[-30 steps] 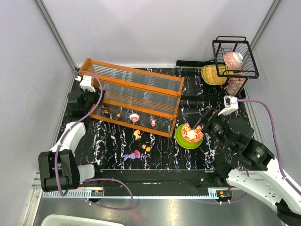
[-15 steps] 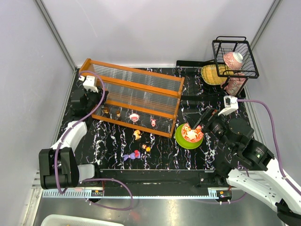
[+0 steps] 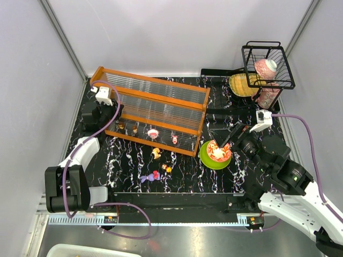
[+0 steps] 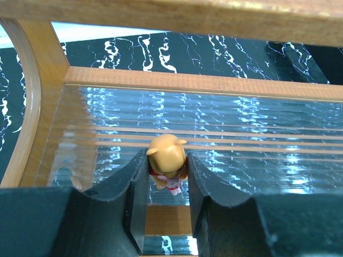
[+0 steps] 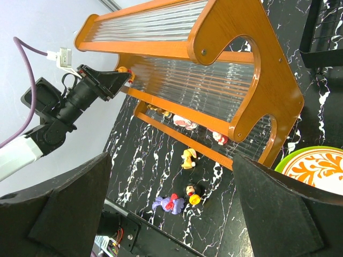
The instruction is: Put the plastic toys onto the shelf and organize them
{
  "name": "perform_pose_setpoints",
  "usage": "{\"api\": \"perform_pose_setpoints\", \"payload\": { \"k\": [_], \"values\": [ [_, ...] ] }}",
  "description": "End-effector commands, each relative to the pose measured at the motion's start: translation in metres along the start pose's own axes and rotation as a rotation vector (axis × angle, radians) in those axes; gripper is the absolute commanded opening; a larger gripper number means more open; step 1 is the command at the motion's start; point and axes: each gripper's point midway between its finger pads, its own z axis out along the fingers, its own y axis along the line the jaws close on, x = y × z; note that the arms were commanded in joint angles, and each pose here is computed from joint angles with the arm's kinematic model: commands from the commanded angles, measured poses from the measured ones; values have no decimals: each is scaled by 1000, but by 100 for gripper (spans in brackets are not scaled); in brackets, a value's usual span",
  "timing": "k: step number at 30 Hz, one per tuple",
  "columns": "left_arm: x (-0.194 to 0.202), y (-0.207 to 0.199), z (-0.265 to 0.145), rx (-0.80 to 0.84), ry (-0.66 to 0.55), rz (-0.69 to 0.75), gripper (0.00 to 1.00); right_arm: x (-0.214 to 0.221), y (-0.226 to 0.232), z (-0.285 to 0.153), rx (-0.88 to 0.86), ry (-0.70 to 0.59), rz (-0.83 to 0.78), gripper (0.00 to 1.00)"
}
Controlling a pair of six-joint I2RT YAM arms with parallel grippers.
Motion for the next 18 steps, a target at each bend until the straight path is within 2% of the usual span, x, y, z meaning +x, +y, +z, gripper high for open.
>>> {"api": "perform_pose_setpoints", "payload": {
  "k": [1,6,14,18],
  "values": [
    [-18,4,3,-13,-48,41,11,-5,-4,-2,15,-24,-7,100],
    [-17,5,3,-16,-44,42,19,-4,-5,-2,18,-25,-9,100],
    [-18,6,5,-22,-43,42,21,-4,-6,-2,21,-26,-10,100],
    [-16,7,5,-25,-37,41,25,-3,-7,-2,22,-25,-10,100]
  ]
}}
